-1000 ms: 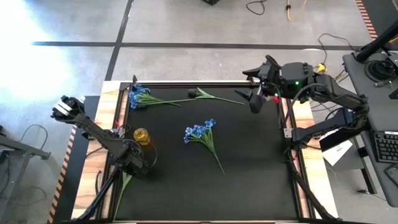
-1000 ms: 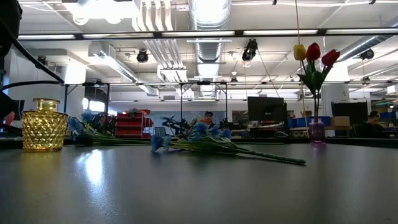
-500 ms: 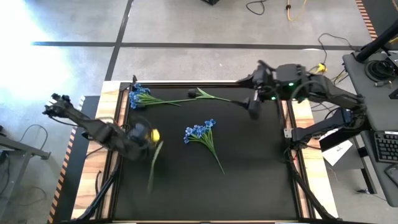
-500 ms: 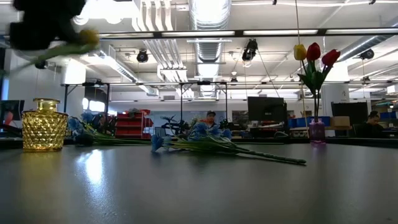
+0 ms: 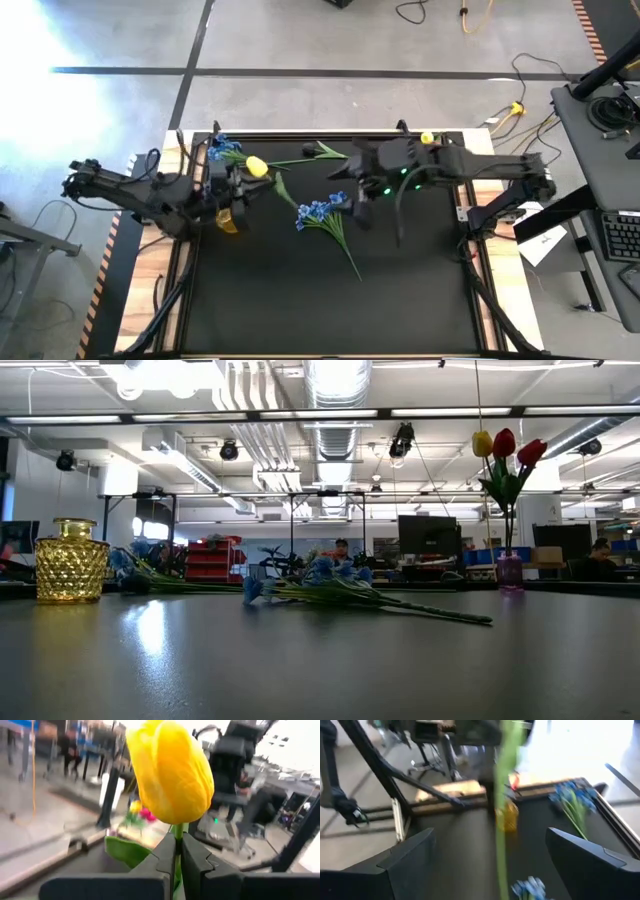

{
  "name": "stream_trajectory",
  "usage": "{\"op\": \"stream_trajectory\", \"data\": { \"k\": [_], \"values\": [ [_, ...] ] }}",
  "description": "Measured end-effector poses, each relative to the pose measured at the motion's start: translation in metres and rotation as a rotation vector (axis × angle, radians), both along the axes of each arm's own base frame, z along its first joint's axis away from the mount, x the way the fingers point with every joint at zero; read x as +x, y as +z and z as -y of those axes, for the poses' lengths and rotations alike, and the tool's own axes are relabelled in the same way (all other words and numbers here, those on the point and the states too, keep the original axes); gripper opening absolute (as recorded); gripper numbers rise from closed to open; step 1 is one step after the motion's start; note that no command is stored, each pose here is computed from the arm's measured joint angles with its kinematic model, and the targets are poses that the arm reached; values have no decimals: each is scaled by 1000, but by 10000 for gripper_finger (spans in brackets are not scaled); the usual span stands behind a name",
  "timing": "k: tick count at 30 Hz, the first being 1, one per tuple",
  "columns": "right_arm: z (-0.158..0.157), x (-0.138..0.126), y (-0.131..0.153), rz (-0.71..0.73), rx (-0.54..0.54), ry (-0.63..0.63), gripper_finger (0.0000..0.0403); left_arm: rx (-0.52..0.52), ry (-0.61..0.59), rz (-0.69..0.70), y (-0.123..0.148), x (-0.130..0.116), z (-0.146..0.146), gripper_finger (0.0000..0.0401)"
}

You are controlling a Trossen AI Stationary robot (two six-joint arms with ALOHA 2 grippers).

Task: Sort flowers into vase by color
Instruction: Put the yellow flower into the purple vase

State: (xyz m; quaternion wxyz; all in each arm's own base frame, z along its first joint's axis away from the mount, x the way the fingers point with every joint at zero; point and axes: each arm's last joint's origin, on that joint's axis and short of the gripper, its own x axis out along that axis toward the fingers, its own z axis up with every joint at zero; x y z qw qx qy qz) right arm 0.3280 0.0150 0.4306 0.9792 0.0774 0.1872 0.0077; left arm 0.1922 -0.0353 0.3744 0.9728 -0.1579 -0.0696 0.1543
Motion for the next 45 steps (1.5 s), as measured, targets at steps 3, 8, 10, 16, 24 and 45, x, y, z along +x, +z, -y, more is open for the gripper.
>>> {"op": "stream_trajectory", "data": {
  "k": [3, 8, 10, 16, 24, 45],
  "values": [
    [-2, 21, -3, 92, 51, -14, 368, 43, -13, 24, 7, 11, -5, 0],
    [-2, 40, -10, 153, 75, -44, 368, 79, -83, 5, 18, 33, -6, 0],
    [-1, 44, -14, 146, 59, -92, 367, 103, -97, -12, 22, 41, -4, 0],
    [-1, 44, -13, 157, 38, -142, 317, 128, -104, -105, 29, 55, -1, 0],
    [-1, 44, -13, 159, 61, -147, 174, 143, -110, -134, 39, 65, 0, 0],
    [28, 27, -3, 153, -75, -450, 12, 164, -94, -287, 52, 7, -11, 111]
  ]
}}
